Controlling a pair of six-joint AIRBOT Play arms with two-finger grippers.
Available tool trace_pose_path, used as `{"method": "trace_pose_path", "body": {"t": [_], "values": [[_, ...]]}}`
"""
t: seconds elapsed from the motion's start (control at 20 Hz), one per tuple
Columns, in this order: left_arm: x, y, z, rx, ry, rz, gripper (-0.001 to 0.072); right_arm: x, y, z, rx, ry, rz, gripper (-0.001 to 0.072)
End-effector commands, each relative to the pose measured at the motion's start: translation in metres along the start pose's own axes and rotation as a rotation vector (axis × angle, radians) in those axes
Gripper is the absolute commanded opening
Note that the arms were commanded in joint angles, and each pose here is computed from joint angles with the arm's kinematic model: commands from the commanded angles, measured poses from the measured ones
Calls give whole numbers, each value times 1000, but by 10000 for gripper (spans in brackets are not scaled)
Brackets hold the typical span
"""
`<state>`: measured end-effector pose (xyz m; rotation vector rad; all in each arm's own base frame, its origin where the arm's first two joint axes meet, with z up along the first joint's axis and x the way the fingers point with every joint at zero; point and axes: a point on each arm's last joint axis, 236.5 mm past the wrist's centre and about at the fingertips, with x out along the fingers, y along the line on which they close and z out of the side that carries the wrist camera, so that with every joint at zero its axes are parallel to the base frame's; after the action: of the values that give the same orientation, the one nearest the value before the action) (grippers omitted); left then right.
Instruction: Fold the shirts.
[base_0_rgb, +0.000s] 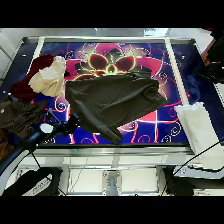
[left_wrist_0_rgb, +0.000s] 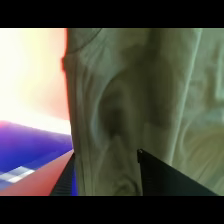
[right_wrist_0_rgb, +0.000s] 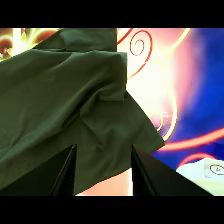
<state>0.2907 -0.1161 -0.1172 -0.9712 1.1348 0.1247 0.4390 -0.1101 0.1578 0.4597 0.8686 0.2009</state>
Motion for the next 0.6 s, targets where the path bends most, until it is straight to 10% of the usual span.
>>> {"method": "trace_pose_path", "body": {"t": [0.0, 0.05, 0.2, 0.55], "values": [[13, 10, -6, -22, 25, 22, 455, 2, 4, -1, -7, 4, 6, 396], [14, 10, -6, -29, 29, 20, 451, 2, 4, -1, -7, 4, 6, 395], [14, 8, -6, -3, 29, 11, 15, 3, 4, -1, -5, 6, 7, 387], [13, -1, -14, -13, 63, -23, 14, 75, -24, -137, 211, 362, -3, 317]]}}
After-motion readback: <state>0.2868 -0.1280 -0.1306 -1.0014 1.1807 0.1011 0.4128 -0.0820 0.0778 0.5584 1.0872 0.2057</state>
